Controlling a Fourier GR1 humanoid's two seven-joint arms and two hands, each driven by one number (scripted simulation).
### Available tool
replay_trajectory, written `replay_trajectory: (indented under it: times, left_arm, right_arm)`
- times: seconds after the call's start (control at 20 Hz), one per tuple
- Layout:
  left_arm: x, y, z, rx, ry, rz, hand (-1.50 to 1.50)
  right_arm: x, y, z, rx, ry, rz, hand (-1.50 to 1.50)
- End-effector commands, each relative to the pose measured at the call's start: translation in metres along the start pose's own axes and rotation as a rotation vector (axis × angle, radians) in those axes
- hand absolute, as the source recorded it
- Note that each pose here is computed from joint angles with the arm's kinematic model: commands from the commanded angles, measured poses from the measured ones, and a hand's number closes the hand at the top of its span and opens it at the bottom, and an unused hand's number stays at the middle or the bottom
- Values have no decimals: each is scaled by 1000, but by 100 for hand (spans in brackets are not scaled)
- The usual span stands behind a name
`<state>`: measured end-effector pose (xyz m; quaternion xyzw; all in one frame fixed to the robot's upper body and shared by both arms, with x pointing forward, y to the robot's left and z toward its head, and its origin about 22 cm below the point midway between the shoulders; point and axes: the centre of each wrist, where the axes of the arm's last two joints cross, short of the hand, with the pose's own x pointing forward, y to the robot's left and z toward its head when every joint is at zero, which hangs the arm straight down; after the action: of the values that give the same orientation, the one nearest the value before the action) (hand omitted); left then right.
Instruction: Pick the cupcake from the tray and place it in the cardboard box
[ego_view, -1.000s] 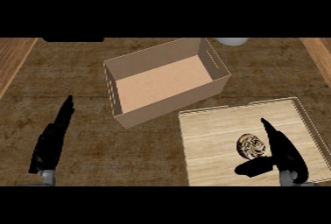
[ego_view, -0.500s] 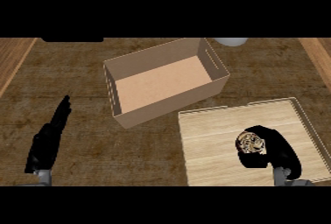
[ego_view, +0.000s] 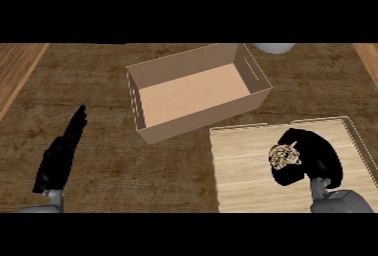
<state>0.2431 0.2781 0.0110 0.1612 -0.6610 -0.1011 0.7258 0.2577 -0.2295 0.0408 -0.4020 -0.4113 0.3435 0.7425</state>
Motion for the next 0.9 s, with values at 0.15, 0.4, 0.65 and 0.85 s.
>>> replay_trajectory:
  times: [0.15, 0.4, 0.65, 0.85]
  left_arm:
    - [21, -17, -10, -102, -100, -4, 0]
    - [30, -25, -15, -139, -133, -1, 0]
    - [28, -23, -18, -123, -134, -13, 0]
    - [33, -26, -20, -129, -132, -9, 0]
  right_arm:
    - [54, -41, 0, -3, -613, 312, 150]
    - [69, -84, -12, -25, -902, 431, 150]
    - [70, -128, -35, -28, -1112, 413, 150]
    - [79, -148, -45, 24, -1345, 198, 150]
